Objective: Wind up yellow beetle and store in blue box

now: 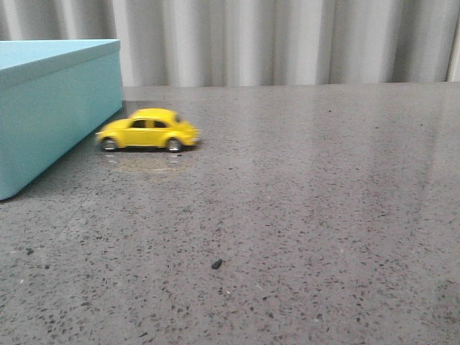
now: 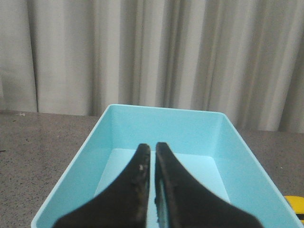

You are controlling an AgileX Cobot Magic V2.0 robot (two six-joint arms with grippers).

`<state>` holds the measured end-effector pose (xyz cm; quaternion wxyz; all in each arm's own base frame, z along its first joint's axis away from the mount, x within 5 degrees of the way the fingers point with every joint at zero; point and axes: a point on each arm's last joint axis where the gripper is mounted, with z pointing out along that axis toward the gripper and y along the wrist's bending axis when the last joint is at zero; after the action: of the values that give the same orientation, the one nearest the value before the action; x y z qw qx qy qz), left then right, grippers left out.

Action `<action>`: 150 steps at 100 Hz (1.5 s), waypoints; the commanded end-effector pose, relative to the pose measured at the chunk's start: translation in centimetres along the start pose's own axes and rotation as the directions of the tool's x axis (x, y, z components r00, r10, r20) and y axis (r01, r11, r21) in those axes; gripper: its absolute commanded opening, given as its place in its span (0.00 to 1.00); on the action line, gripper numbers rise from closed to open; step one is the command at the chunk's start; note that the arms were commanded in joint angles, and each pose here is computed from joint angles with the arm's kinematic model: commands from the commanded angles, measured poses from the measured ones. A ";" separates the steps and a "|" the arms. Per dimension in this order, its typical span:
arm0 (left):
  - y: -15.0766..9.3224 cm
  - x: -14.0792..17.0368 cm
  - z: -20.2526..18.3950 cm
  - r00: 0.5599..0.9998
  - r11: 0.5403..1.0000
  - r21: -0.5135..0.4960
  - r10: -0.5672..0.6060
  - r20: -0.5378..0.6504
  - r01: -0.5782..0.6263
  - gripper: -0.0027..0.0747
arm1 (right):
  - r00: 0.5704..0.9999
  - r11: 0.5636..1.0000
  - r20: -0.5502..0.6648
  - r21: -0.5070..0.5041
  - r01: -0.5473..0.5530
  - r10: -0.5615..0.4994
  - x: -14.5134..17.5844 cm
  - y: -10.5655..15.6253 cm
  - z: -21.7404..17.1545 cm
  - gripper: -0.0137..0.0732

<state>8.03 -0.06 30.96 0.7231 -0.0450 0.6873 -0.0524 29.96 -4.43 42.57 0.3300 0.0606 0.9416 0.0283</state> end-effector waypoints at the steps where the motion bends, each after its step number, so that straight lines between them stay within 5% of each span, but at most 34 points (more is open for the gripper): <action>1: -0.2 -2.0 0.1 0.993 1.000 0.011 -0.011 0.119 0.009 0.01 | 0.980 1.000 0.195 0.004 0.030 -0.030 -0.7 0.5 -4.2 0.09; 32: -0.8 -4.6 1.3 0.998 1.000 0.027 -0.006 0.062 0.004 0.01 | 0.879 0.998 0.473 0.026 0.050 -0.056 1.4 1.5 -12.3 0.09; 65: -3.3 -7.4 5.8 0.998 0.984 0.163 0.070 -0.005 -0.069 0.01 | 0.699 0.998 0.712 0.053 0.044 -0.069 8.1 2.0 -17.0 0.09; 88: -5.9 -8.9 9.2 0.980 0.946 0.261 0.198 -0.006 -0.190 0.06 | 0.686 0.997 0.724 0.070 0.039 -0.078 12.8 1.8 -16.4 0.09; 108: -8.9 -9.7 12.8 0.976 0.920 0.340 0.215 -0.022 -0.194 0.53 | 0.679 0.997 0.730 0.071 0.035 -0.076 15.7 1.7 -15.4 0.09; 115: -9.7 -10.0 13.9 0.975 0.914 0.355 0.221 -0.023 -0.198 0.62 | 0.678 0.997 0.731 0.073 0.034 -0.077 16.4 1.6 -15.1 0.09; 150: -12.6 -10.3 18.2 0.876 0.807 0.391 0.482 -0.006 -0.442 0.63 | 0.678 0.996 0.730 0.080 0.035 -0.082 18.4 1.6 -14.6 0.09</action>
<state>25.53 -10.83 41.38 0.6363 0.2534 0.7285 -0.0169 6.80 -0.48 41.64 0.6424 0.0505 0.7645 -0.0206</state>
